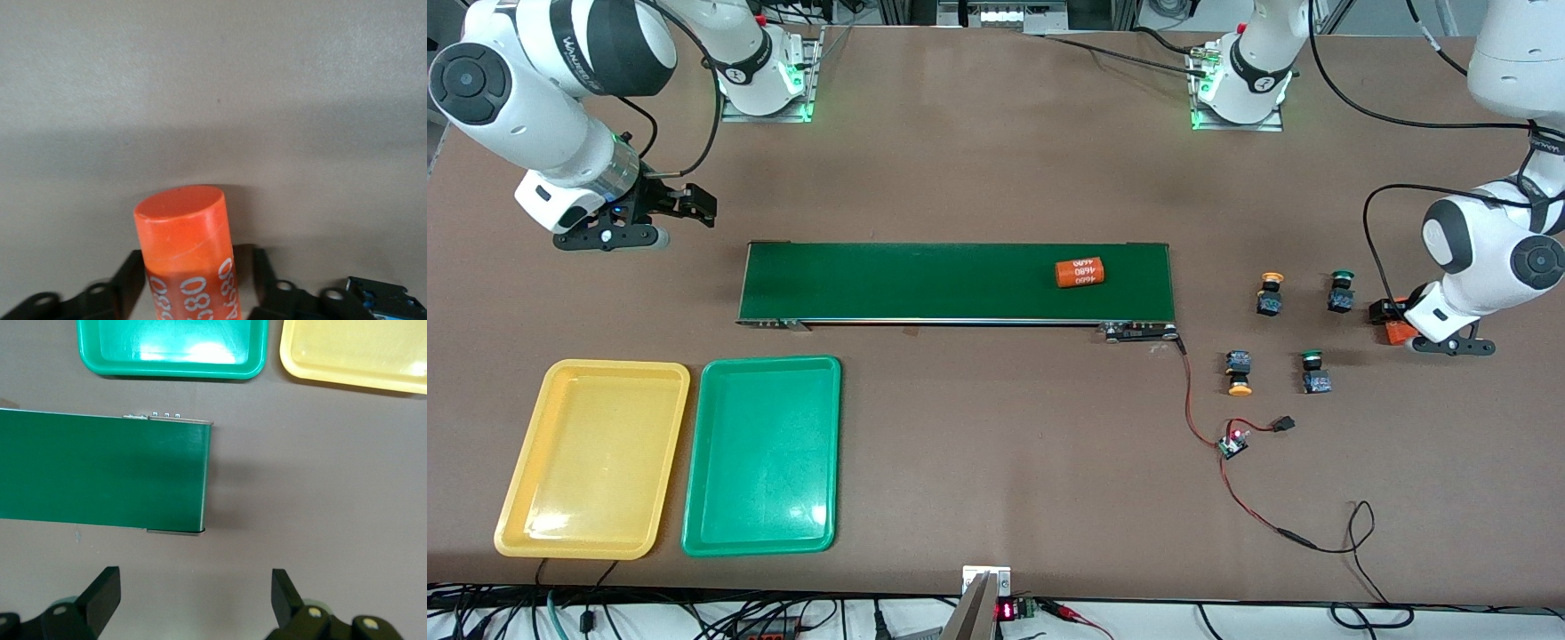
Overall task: Sort buttons by color to trays
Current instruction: 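Carry the second cylinder with the left gripper onto the belt, release, then reach the left gripper to a green-cap button and grasp it, then place the green-cap button on the belt with the left gripper, then grasp another button with the left gripper while the right gripper approaches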
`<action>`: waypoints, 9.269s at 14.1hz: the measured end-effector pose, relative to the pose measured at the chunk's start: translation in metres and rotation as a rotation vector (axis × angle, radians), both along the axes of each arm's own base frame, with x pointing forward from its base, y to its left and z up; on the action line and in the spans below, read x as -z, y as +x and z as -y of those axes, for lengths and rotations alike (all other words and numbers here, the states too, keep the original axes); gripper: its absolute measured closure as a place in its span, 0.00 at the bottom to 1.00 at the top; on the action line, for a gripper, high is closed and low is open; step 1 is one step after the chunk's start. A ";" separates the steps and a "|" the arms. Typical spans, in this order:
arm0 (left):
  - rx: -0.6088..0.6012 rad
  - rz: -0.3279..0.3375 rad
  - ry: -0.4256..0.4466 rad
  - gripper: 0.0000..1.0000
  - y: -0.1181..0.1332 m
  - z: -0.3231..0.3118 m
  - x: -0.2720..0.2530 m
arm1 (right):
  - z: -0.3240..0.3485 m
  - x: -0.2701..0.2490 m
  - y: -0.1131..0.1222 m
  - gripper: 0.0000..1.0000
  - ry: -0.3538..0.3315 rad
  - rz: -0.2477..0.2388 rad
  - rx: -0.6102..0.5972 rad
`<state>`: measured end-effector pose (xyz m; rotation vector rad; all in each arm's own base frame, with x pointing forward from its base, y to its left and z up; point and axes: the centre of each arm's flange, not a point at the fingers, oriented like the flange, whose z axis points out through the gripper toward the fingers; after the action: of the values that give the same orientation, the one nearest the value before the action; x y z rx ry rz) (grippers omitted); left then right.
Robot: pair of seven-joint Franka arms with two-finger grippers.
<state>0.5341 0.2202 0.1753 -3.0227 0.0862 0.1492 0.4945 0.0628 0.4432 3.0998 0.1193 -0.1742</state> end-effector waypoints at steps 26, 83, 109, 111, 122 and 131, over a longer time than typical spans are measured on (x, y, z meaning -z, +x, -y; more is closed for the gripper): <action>1.187 -0.226 -0.315 0.49 -0.012 0.491 -0.119 | 0.002 0.000 0.000 0.00 0.000 0.000 0.004; 0.135 -0.053 -0.134 0.60 0.099 0.208 -0.109 | 0.005 0.005 0.001 0.00 0.002 -0.011 -0.002; -0.055 -0.115 -0.139 0.00 0.019 0.431 -0.182 | 0.005 0.006 0.001 0.00 0.001 -0.013 0.000; -0.137 -0.135 -0.111 0.00 0.037 0.384 -0.191 | -0.003 0.006 0.002 0.00 0.007 -0.004 0.015; -0.056 -0.257 -0.099 0.00 0.051 0.138 -0.118 | -0.218 0.051 -0.041 0.00 0.010 0.117 0.137; 0.151 -0.089 -0.057 0.00 0.000 0.093 -0.015 | -0.238 0.074 -0.040 0.00 0.009 0.158 0.133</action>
<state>0.5337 0.1268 0.1906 -3.0498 0.3303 0.2716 0.4542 0.3012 0.3695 3.1159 -0.0910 0.0683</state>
